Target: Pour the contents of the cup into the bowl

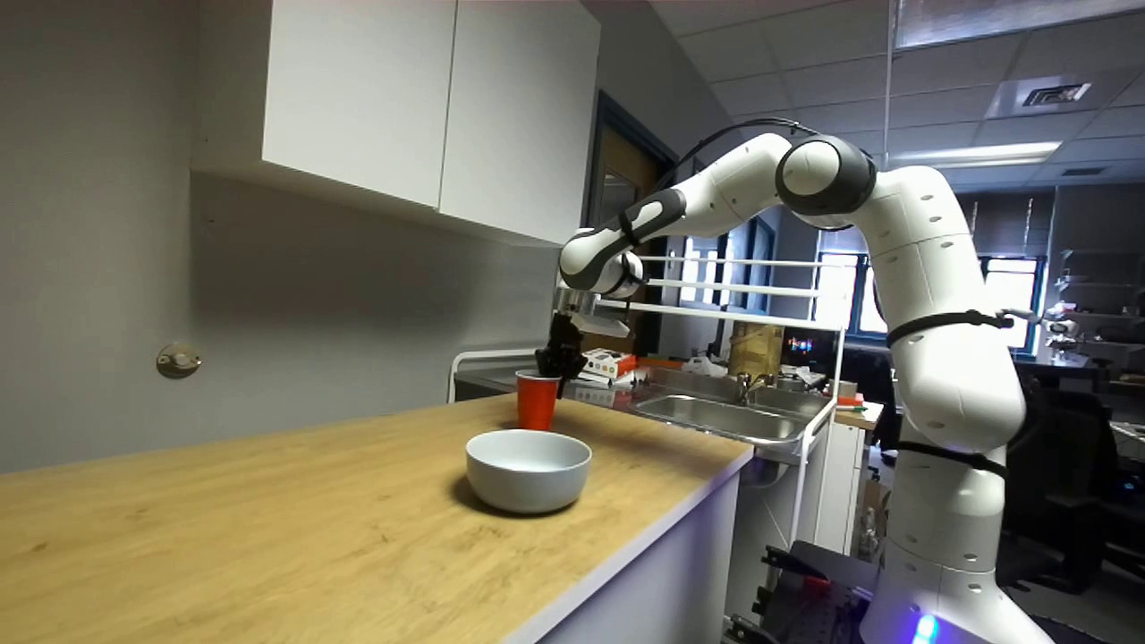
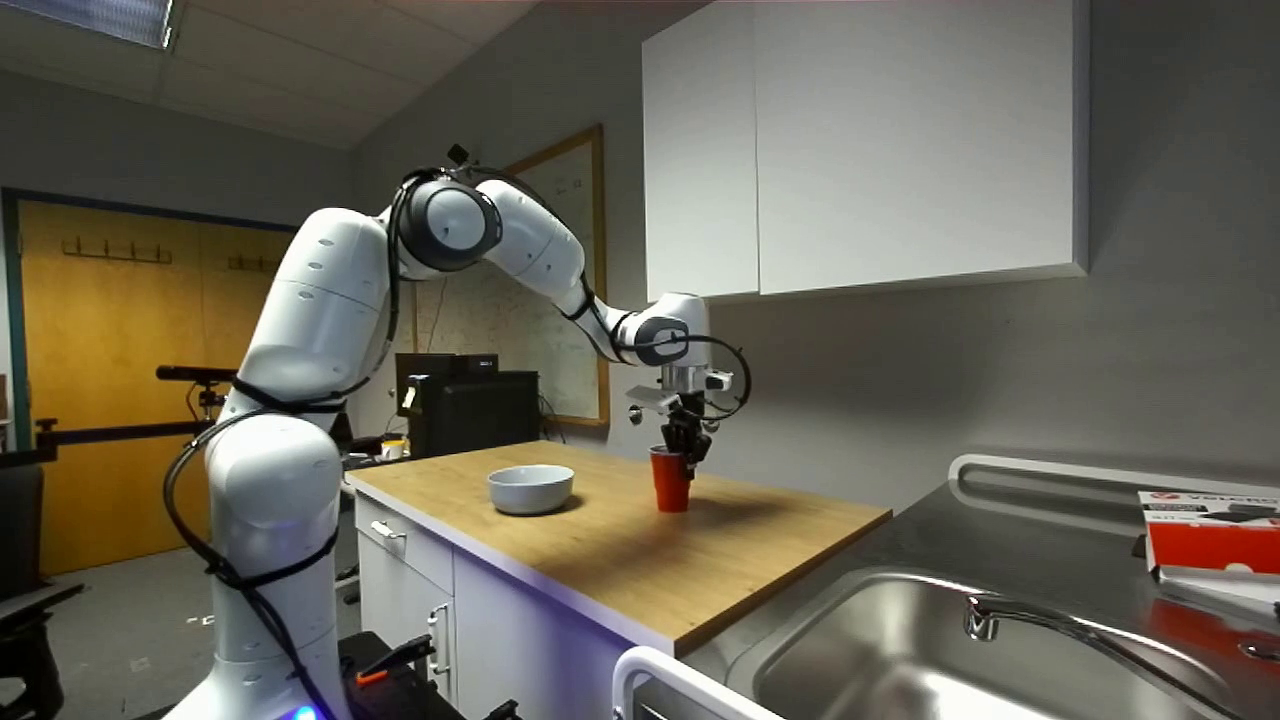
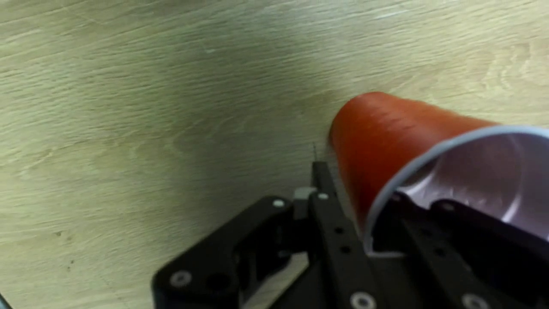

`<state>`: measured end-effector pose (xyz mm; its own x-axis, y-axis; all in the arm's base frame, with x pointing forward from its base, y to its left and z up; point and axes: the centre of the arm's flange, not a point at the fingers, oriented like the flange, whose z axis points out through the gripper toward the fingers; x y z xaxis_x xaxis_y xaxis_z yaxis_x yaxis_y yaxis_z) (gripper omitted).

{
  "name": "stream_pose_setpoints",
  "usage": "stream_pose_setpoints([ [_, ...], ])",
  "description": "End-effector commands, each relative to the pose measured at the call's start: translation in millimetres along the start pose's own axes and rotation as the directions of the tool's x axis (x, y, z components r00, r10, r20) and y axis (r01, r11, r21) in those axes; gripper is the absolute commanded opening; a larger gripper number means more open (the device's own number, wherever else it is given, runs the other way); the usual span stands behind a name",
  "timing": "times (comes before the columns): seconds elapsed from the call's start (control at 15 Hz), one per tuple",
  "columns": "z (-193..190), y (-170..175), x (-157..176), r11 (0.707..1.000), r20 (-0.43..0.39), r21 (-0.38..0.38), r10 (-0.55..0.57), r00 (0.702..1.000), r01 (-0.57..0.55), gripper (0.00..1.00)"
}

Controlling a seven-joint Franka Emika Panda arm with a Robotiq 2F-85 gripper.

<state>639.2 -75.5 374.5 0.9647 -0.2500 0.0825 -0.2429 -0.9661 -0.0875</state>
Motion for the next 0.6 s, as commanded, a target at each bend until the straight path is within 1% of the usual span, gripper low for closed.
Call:
stream_pose_setpoints([
  [0.0, -8, -6, 2, 1.0, 0.016, -0.014, 0.014, 1.0, -0.013, 0.03],
  [0.07, -9, -10, -1, 1.0, 0.019, -0.022, 0.013, 1.0, -0.013, 0.01],
  [0.27, -14, -29, -12, 0.998, 0.027, -0.063, 0.005, 1.0, -0.003, 0.05],
  [0.53, -28, -65, -37, 0.989, 0.032, -0.146, -0.028, 0.999, 0.032, 0.07],
])
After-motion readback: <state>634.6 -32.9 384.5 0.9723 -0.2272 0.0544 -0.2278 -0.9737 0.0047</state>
